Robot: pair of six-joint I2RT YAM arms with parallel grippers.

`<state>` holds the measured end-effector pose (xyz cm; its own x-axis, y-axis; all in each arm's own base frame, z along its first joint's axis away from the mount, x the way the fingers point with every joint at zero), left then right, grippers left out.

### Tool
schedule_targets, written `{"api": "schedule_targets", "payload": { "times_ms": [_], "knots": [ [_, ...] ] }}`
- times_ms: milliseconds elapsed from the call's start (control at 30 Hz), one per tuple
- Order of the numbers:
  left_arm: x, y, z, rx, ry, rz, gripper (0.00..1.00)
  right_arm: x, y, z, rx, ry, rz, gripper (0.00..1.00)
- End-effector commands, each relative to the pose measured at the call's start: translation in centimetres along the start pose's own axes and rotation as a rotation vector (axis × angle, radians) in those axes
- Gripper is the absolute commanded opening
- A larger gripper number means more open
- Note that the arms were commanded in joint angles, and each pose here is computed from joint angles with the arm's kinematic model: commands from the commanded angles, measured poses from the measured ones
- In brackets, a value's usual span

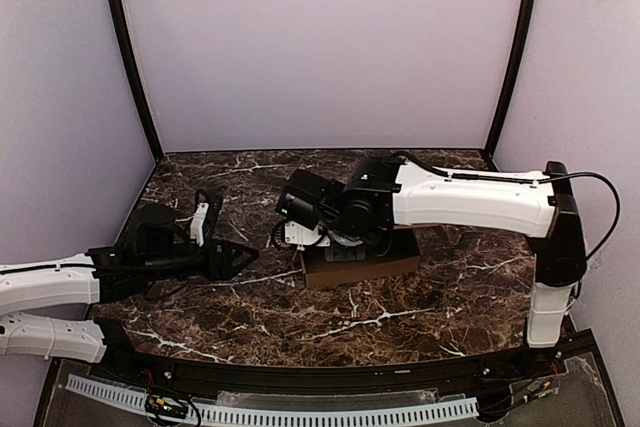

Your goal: Fold the paper box

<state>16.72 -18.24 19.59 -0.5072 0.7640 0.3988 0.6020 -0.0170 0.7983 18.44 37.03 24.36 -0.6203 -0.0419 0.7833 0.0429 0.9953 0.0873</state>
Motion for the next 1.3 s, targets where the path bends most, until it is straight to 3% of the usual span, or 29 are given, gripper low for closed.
{"api": "schedule_targets", "payload": {
  "times_ms": [0,167,333,467,867,1267],
  "knots": [
    [-0.3,-1.0,0.8,-0.12,0.078,0.113,0.62,2.8,0.2,-1.5,-0.032,-0.054,-0.072,0.0],
    [-0.6,0.0,0.6,-0.212,0.098,0.116,0.62,3.6,0.0,-2.2,-0.046,-0.079,-0.084,0.16],
    [-1.3,0.7,0.4,-0.246,0.092,0.132,0.67,4.3,0.7,-3.1,-0.077,-0.116,-0.135,0.41],
    [-1.6,1.0,0.2,-0.268,0.085,0.138,0.69,4.9,1.1,-3.7,-0.09,-0.122,-0.176,0.52],
    [-3.6,2.5,-1.1,-0.358,0.035,0.126,0.72,4.2,0.4,-6.5,-0.169,-0.205,-0.171,0.53],
    [-5.8,3.3,-2.0,-0.601,0.114,0.092,0.75,4.4,0.0,-9.5,-0.299,-0.125,-0.288,0.52]
  ]
}}
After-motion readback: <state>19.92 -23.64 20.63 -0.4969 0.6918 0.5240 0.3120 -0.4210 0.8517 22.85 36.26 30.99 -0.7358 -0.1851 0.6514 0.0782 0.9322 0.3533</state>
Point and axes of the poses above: each gripper's point midway between its finger pads, its own x axis back along the fingers, its own z axis along the line the jaws close on, y = z × x, the point moved 9 cm from there along x, back along the fingers, and after that the axes turned 7 degrees about -x, right-handed, at the moved point
